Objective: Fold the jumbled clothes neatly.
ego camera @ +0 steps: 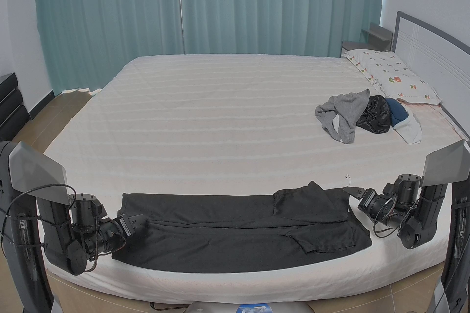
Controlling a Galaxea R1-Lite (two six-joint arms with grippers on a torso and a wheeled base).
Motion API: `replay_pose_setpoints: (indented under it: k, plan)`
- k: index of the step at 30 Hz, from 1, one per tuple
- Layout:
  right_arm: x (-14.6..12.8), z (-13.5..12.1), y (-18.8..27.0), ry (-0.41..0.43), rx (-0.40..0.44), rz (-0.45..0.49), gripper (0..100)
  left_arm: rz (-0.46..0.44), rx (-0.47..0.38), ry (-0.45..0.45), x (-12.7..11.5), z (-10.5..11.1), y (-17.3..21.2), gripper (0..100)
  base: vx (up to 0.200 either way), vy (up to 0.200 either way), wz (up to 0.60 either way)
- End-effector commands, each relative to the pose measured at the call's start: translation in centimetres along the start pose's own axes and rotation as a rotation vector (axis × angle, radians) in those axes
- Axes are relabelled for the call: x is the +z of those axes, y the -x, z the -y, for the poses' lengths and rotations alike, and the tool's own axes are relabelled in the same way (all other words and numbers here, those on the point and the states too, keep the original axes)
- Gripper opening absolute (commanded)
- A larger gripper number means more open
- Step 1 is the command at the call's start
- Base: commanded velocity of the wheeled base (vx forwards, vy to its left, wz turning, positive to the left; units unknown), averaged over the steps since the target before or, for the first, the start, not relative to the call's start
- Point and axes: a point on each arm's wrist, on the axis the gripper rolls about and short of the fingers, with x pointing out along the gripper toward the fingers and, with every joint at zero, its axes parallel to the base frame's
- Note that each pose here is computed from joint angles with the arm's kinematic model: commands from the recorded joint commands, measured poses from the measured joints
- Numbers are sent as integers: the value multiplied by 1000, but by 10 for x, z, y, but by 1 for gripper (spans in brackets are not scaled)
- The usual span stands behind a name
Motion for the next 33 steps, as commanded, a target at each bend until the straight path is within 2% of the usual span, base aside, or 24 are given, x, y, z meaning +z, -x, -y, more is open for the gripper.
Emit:
replay_pose_setpoints:
  k: [1, 9, 30, 31, 33]
  plan:
    - [0, 0, 0, 0, 1, -1, 100, -1, 14, 7, 0, -3, 1, 0, 0, 0, 0]
    - [0, -1, 0, 0, 3, -1, 100, 26, 54, 34, 6, -14, 5, 0, 0, 0, 0]
    - [1, -2, 1, 2, 5, 3, 100, 24, 56, 37, 6, -15, 5, 0, 0, 0, 0]
    - [1, -1, 1, 2, 4, 2, 100, 25, 55, 37, 6, -15, 5, 100, 0, 0, 0]
    - [1, -2, 1, 2, 5, 1, 100, 26, 55, 37, 7, -15, 5, 100, 0, 0, 0]
